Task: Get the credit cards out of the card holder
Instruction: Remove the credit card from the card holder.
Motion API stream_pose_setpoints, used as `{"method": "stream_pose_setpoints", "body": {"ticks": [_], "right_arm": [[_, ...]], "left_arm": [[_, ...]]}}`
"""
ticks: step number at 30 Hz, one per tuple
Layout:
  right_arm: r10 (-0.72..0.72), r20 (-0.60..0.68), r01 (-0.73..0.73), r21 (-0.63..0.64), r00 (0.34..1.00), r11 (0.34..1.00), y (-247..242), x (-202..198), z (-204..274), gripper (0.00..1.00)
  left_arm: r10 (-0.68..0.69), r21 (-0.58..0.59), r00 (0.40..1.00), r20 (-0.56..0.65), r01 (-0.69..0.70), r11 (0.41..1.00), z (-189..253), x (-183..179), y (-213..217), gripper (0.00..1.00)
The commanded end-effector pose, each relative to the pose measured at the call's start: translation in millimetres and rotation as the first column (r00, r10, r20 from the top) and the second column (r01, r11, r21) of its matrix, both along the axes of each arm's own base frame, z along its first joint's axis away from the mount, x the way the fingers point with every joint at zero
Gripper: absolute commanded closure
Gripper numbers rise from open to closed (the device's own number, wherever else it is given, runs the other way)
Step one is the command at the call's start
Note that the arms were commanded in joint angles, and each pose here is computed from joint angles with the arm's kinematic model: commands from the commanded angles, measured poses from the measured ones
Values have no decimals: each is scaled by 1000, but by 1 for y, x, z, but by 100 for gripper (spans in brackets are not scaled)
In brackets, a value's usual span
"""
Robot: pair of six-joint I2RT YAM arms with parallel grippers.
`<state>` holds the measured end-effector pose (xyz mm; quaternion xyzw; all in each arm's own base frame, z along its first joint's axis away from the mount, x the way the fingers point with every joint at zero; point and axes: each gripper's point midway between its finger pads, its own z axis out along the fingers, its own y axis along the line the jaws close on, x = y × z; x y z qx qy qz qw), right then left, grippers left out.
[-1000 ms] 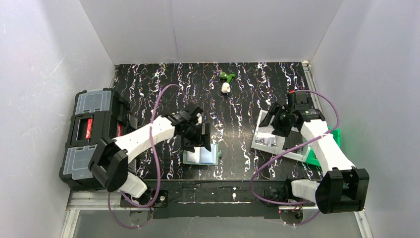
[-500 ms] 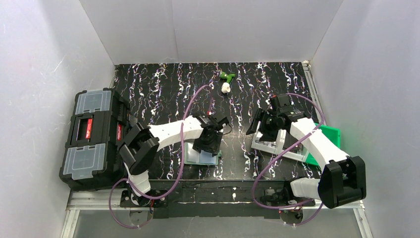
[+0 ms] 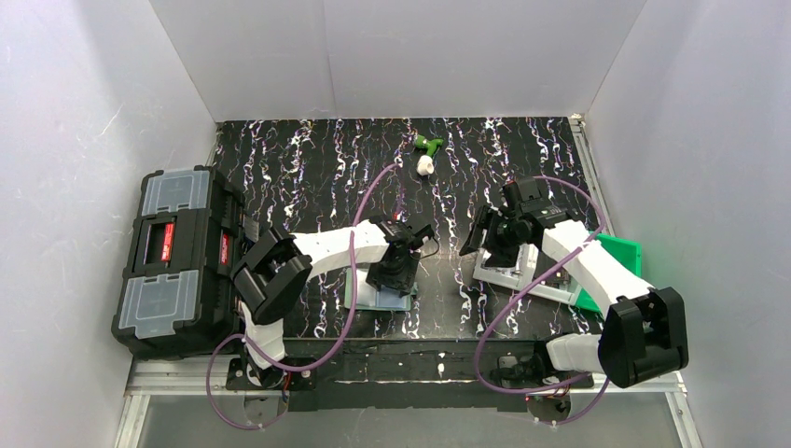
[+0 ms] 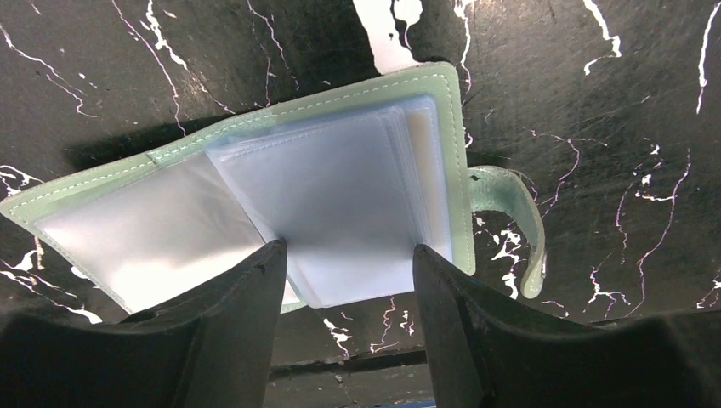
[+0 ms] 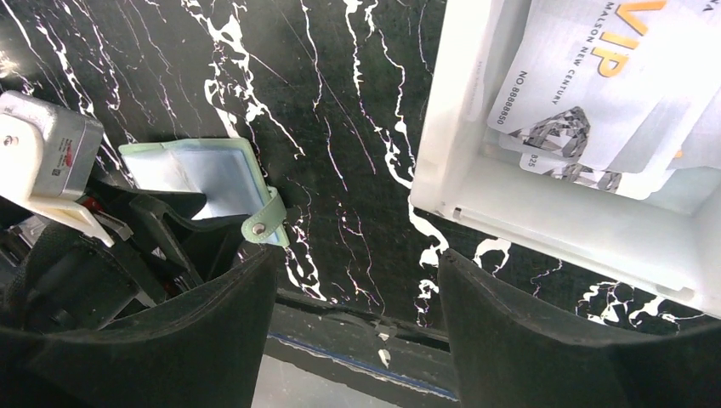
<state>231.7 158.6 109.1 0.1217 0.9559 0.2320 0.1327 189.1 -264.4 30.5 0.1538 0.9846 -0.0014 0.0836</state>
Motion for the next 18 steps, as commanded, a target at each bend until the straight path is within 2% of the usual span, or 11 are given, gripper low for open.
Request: {"method": "stream_pose_setpoints", "body": {"ticks": [1,6,9,13,18], "right_arm": [[17,25,-17,19,1000,1000,11,7,5,24],[33,17,-33,16,999,999,17,6,4,24],[39,14,-39,16,999,999,21,6,3,24],[46,9,-47,16,999,999,24,5,3,24],[70,10,-70,23,998,997,33,1,5,24]], "left_arm": [[-2,80,1000,-10,3,997,-19,-6,17,48],[3,154,1000,-20,0,988,-34,-10,33,51],[5,192,1000,-27,0,981,-42,-12,41,58],[8,211,999,-32,-1,977,-48,-14,45,73],[26,156,999,-31,-21,987,-43,-12,39,93]]}}
